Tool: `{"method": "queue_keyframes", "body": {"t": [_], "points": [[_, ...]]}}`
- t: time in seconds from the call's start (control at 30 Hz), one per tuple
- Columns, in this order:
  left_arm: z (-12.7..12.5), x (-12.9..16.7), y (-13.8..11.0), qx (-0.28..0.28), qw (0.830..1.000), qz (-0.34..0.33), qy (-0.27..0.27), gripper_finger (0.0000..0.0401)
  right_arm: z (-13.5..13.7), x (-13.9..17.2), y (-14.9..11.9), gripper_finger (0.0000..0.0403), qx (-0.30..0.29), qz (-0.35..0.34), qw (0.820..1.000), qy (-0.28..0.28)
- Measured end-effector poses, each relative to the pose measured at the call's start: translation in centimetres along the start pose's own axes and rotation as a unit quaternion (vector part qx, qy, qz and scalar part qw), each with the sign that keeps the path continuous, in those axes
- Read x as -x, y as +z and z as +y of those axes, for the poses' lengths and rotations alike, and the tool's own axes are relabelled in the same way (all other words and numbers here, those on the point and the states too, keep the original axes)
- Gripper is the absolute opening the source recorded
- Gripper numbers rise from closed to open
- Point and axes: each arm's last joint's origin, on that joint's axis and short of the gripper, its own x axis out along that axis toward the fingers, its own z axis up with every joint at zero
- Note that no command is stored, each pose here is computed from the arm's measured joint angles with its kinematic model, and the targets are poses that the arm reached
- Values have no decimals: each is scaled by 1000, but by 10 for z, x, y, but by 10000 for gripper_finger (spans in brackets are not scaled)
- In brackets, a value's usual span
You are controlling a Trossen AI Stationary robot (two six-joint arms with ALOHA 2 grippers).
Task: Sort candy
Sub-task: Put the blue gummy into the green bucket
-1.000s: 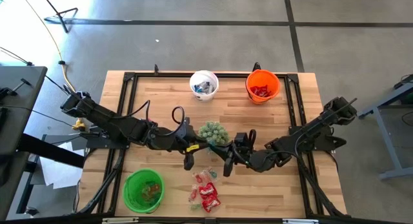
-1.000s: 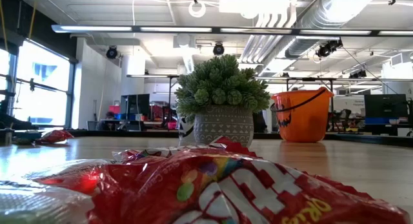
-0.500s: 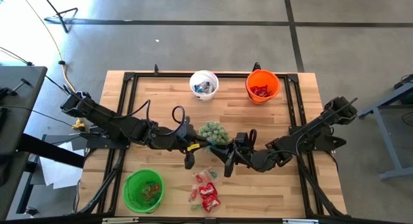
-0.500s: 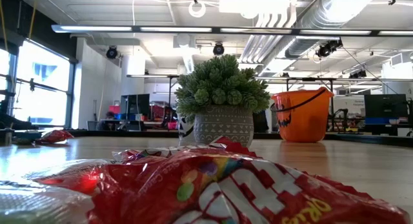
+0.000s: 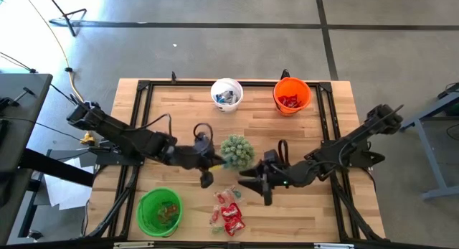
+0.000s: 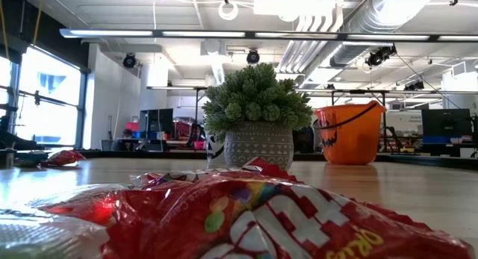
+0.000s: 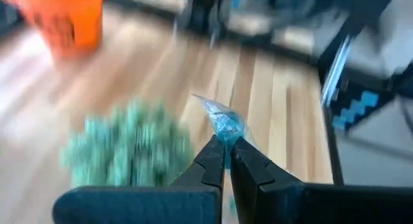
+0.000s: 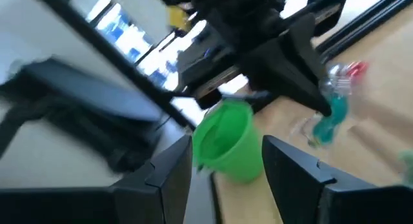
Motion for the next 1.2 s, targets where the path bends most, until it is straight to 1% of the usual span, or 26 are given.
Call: {"method": "queue_keyframes", "body": {"t": [0.1,0.2,0.23,0.3,0.37,0.47,0.53,0.63,0.7,0.77,0.9,1.0,1.13,1.2], "points": [[-2,8,-17,18,997,79,3,0,1,5,2,184,-20,36,999,25],[-10,19,-35,39,986,163,-20,0,2,10,3,184,-50,70,995,43],[-15,24,-41,49,980,191,-34,0,1,11,2,184,-57,81,994,42],[-26,35,-53,89,963,246,-58,0,-2,11,-1,184,-65,101,992,33],[-33,45,-66,123,942,306,-59,0,-4,11,-4,184,-74,118,990,21],[-41,64,-80,138,918,366,-61,0,-11,12,-10,184,-78,146,986,-14],[-49,76,-87,145,910,382,-68,0,-15,13,-12,184,-83,159,983,-35],[-61,90,-98,153,905,391,-72,0,-20,15,-16,184,-89,175,978,-64],[-66,97,-105,153,906,389,-65,1,-23,16,-18,184,-91,184,975,-80],[-69,101,-112,142,910,386,-51,5,-25,17,-19,184,-93,191,973,-93],[-60,105,-119,109,908,405,-3,26,-27,18,-21,184,-91,199,971,-101],[-54,105,-119,109,903,414,28,47,-26,18,-21,184,-104,199,969,-102],[-55,105,-119,114,900,421,20,74,-24,19,-26,184,-129,202,965,-106],[-57,105,-119,112,902,417,9,86,-23,17,-32,184,-140,207,962,-113]]}}
